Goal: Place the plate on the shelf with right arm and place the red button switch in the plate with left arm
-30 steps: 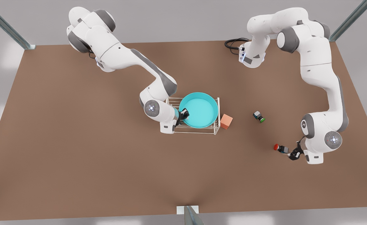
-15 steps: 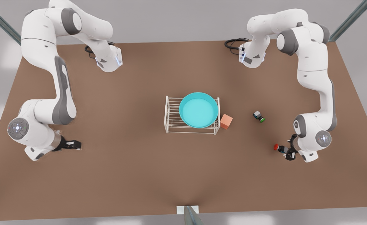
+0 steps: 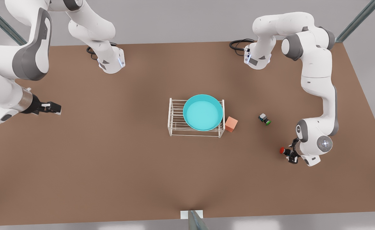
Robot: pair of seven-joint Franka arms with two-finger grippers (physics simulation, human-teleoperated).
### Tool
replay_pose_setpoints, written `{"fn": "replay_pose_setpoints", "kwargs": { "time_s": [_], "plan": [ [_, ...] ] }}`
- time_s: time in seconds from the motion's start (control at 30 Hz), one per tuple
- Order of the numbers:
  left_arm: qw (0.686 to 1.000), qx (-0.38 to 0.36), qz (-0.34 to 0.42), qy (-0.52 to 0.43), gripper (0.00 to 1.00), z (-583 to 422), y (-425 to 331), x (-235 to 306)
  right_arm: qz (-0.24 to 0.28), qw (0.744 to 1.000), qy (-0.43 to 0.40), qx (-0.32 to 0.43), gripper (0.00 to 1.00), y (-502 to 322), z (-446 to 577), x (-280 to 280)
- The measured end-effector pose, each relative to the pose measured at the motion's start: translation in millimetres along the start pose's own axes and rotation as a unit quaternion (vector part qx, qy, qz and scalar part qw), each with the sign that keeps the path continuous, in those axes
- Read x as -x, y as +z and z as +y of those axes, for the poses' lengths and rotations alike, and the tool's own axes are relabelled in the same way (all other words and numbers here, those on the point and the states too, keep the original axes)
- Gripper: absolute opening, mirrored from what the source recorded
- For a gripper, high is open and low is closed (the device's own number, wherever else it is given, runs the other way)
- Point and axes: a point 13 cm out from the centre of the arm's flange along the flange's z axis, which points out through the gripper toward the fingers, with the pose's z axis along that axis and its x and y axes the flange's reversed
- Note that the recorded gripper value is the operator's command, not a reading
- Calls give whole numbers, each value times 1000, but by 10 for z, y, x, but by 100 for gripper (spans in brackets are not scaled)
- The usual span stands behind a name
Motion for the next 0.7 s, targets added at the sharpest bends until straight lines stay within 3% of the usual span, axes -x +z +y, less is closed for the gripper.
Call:
{"fn": "replay_pose_setpoints", "kwargs": {
  "time_s": [0.1, 0.2, 0.37, 0.7],
  "plan": [
    [1000, -1, -1, -4, 52, -4, 1, 1, 10, 1000, -1, 2, 100, 16, 15, -47],
    [1000, -2, -3, -7, 46, -16, -20, 3, 16, 1000, -2, 3, 100, 26, 26, -76],
    [999, -29, -9, -9, 46, -182, -533, -95, 21, 1000, -3, 4, 100, 34, 35, -101],
    [993, -102, 56, 12, 46, -655, -2533, -2207, 24, 1000, -1, 5, 100, 38, 12, -119]
  ]
}}
